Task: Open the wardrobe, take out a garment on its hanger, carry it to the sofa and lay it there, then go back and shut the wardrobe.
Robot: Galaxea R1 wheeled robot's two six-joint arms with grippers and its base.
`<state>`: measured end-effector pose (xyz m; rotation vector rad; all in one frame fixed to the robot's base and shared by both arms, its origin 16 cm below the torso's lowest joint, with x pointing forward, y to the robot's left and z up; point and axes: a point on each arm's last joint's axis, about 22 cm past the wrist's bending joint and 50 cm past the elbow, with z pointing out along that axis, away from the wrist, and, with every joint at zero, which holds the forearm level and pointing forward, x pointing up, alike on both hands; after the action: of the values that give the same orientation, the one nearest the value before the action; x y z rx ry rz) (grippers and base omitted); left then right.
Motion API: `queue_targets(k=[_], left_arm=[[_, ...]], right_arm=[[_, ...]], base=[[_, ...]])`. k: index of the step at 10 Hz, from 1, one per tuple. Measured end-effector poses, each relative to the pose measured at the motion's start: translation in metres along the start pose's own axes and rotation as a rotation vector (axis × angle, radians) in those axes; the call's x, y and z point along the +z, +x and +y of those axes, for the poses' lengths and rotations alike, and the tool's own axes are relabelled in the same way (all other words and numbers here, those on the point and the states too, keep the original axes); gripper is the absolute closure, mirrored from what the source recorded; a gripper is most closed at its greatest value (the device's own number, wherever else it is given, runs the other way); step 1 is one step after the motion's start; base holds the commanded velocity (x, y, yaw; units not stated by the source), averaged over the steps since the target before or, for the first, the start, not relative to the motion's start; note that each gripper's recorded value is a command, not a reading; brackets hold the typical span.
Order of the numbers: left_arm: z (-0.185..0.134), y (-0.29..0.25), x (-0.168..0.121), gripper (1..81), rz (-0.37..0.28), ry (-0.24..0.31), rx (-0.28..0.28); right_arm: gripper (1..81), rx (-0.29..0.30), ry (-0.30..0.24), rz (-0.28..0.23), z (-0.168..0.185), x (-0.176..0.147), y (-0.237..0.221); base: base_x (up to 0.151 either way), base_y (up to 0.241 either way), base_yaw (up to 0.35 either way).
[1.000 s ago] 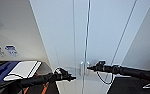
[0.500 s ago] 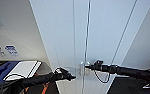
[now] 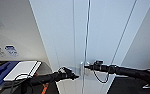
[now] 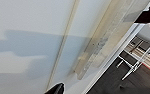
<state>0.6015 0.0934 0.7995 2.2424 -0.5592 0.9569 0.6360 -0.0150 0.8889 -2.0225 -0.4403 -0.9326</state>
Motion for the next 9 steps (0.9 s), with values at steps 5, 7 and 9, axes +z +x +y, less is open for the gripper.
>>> queue_targets(k=[5, 7, 9], left_arm=[[0.008, 0.018, 0.031, 1.0, 0.008, 0.015, 0.015], [0.009, 0.034, 0.037, 1.0, 0.014, 0.025, 0.027], [0.015, 0.032, 0.049, 1.0, 0.006, 0.027, 0.024]], right_arm=[[1.0, 0.001, 0.001, -0.002, -0.001, 0.001, 0.000], [1.0, 0.000, 0.002, -0.002, -0.001, 0.001, 0.000], [1.0, 0.001, 0.001, -0.001, -0.001, 0.001, 0.000]], base=[[0.000, 0.000, 0.000], [0.000, 0.000, 0.000], [0.000, 0.000, 0.000]])
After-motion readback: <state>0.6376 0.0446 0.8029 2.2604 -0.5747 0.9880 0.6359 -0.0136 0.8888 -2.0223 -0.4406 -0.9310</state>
